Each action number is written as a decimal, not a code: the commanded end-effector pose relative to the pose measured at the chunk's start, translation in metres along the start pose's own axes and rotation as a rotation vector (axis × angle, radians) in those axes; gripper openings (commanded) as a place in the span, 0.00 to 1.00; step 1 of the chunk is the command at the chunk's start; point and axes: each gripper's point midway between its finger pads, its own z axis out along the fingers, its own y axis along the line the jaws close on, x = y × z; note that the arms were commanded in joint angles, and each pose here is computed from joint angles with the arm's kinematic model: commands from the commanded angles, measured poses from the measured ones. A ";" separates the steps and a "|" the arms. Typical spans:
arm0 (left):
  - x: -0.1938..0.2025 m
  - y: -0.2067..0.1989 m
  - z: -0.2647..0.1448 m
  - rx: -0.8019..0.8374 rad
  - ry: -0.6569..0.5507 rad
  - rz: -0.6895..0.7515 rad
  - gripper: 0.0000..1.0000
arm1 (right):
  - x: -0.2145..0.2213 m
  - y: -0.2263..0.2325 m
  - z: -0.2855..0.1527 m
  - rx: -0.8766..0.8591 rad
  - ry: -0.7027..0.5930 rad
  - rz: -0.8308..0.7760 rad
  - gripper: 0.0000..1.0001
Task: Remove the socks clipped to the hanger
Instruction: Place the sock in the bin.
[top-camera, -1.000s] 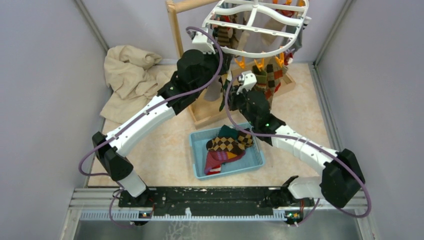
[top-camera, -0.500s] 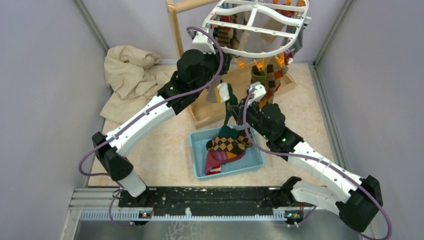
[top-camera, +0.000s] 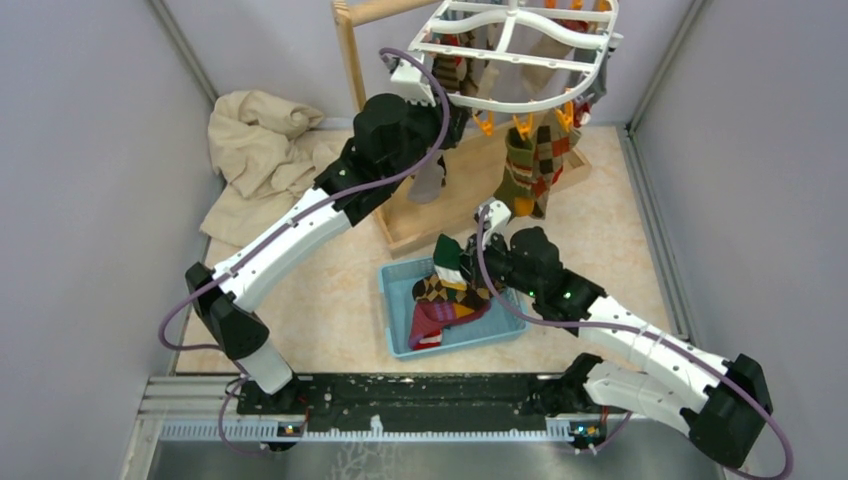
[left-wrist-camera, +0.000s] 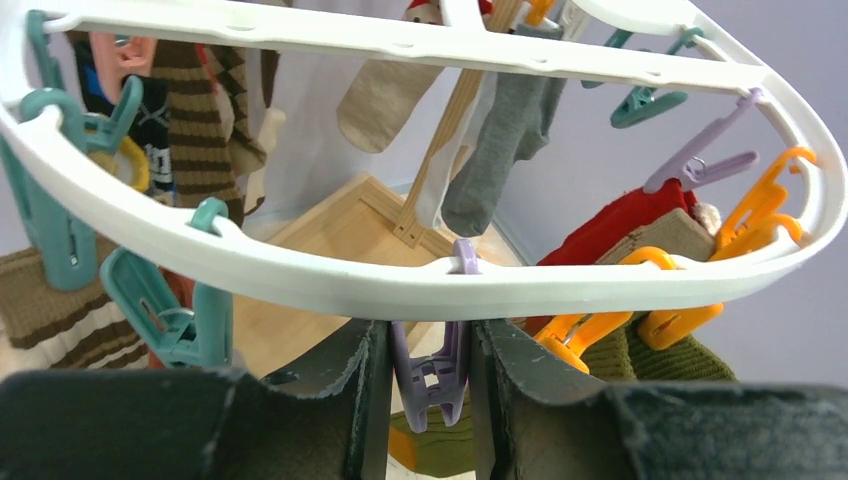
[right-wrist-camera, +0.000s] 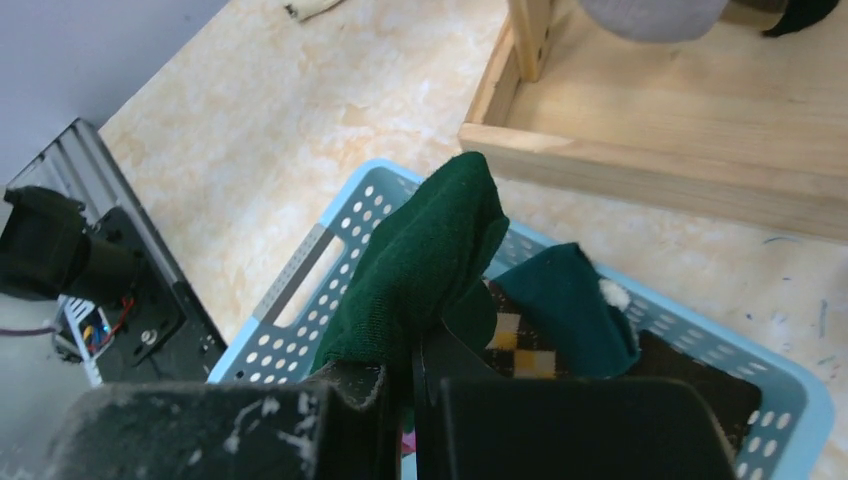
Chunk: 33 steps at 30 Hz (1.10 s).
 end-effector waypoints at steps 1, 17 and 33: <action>0.006 -0.024 0.007 0.105 0.028 0.029 0.27 | 0.003 0.018 -0.004 -0.073 -0.006 0.009 0.00; 0.029 -0.067 0.012 0.275 0.102 0.113 0.30 | 0.031 -0.015 -0.008 0.103 0.079 0.040 0.61; 0.045 -0.115 0.021 0.436 0.125 0.118 0.33 | 0.007 -0.024 -0.025 0.189 -0.009 0.086 0.68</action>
